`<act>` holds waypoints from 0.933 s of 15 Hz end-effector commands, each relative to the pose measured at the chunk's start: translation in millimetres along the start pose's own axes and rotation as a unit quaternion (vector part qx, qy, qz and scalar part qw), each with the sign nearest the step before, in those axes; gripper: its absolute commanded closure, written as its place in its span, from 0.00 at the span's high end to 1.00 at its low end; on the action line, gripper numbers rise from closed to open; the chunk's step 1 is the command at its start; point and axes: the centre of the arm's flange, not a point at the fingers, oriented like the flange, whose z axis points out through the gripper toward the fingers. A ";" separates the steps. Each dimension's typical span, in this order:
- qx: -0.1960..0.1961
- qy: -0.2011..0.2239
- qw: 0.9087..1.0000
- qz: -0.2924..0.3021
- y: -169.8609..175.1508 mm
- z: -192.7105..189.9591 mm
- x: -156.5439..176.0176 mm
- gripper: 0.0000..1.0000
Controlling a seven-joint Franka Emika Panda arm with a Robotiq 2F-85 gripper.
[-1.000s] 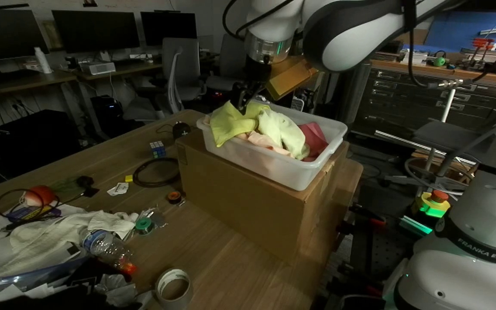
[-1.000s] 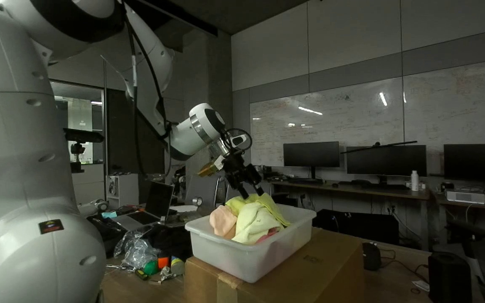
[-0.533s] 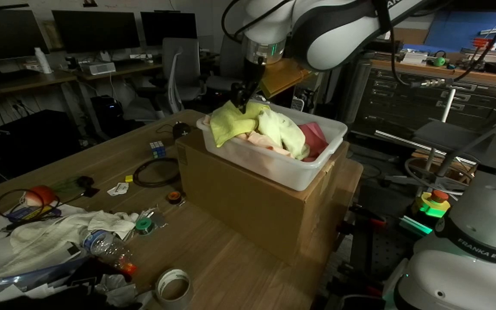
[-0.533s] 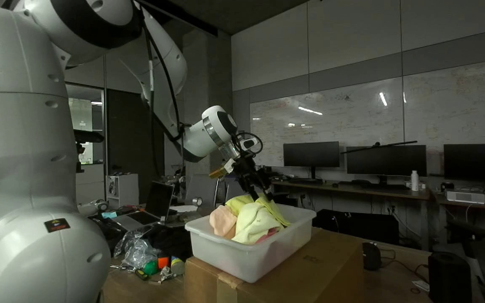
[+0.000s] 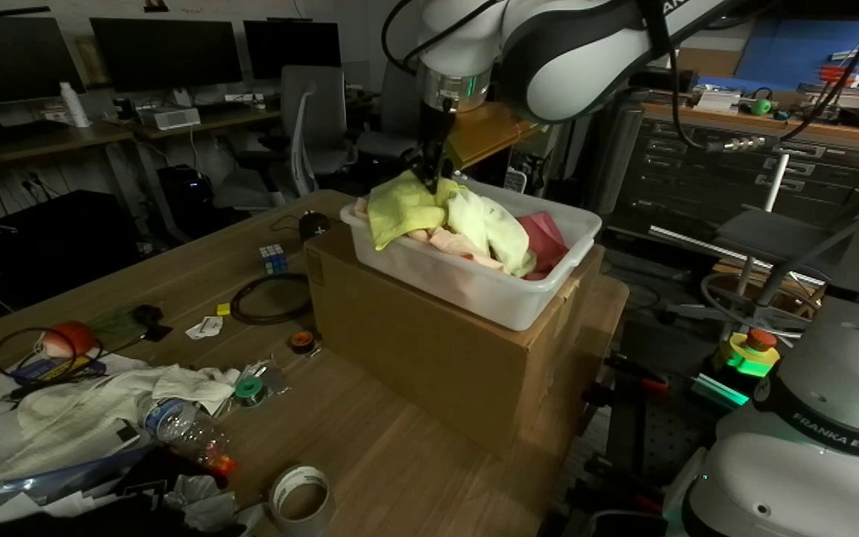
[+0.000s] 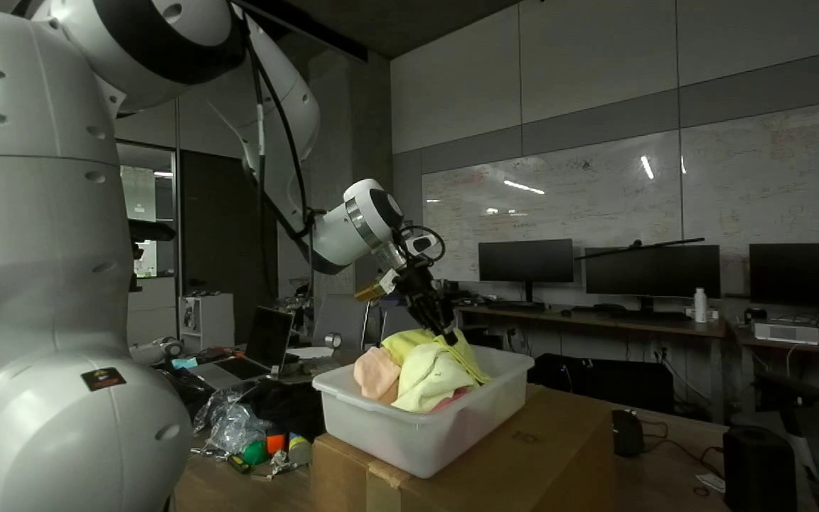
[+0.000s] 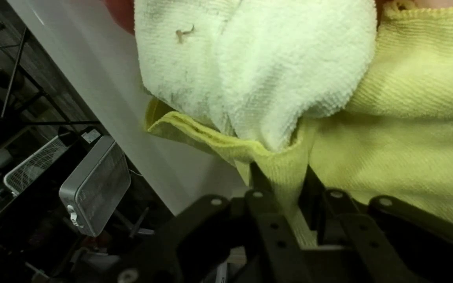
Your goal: Pick the clothes from the container and put them on the table.
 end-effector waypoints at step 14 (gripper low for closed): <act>0.075 0.135 0.972 0.175 49.8 -137.4 -0.5 0.04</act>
